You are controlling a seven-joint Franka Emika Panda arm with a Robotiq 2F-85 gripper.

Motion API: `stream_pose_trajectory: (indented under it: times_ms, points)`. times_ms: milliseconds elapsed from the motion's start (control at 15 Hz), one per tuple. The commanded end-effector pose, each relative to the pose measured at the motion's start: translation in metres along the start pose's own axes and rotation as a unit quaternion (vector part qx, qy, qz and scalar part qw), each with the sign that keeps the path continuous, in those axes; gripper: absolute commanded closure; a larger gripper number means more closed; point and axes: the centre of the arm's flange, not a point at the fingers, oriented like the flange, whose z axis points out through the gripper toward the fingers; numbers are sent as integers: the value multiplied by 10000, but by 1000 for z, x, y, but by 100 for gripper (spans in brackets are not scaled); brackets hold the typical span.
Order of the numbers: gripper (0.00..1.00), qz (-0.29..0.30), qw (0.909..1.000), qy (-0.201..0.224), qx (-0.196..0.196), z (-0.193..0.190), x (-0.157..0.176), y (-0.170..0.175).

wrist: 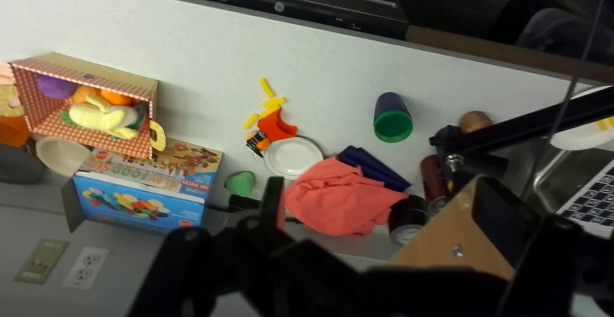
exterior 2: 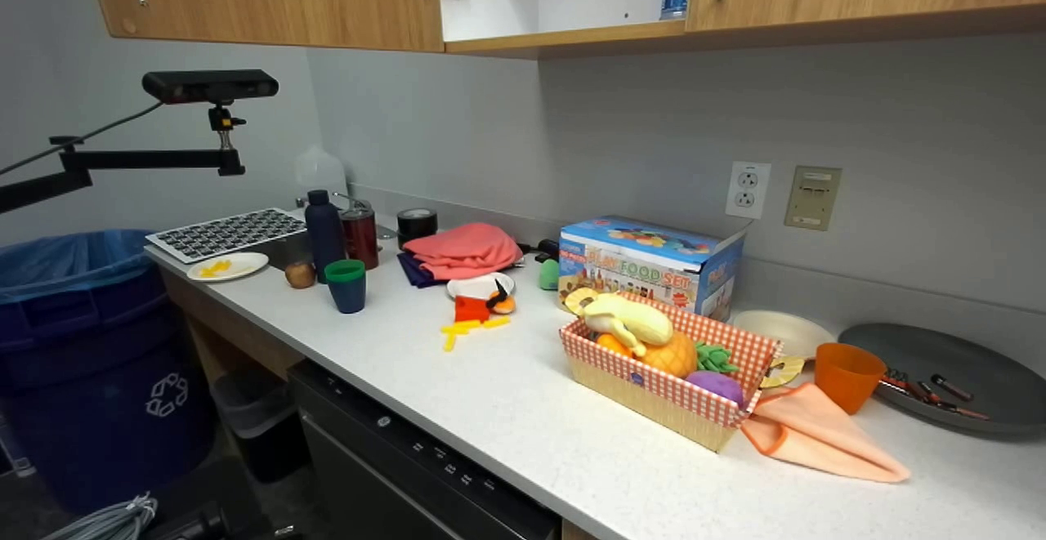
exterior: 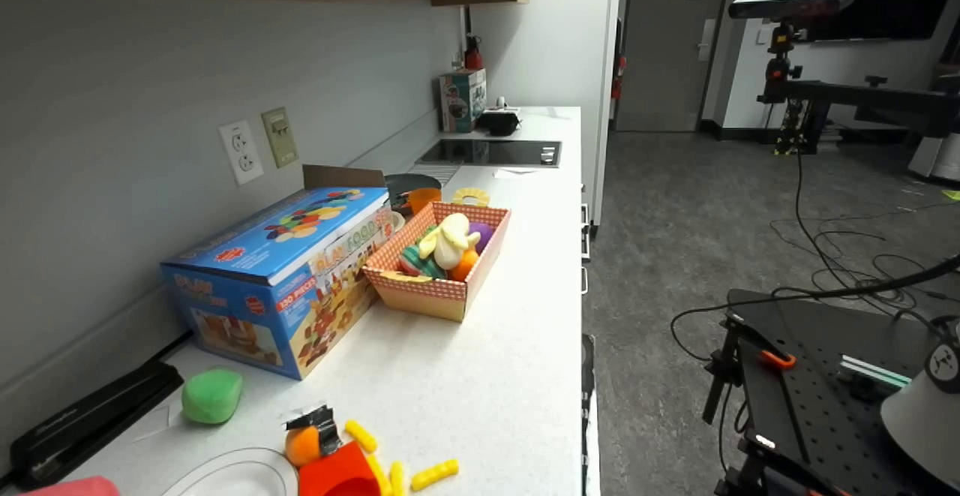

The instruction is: Close the overhead cabinet door

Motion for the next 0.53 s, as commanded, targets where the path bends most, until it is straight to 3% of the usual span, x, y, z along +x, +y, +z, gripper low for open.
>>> stream_pose_trajectory:
  times_ms: [0, 200, 467]
  points:
    - [0, -542, 9974, 230, 404, -34, -6, -20]
    - [0, -728, 9937, 691, 500, -49, 0, -29]
    - [0, -529, 9889, 1289, 519, -56, 10, -34]
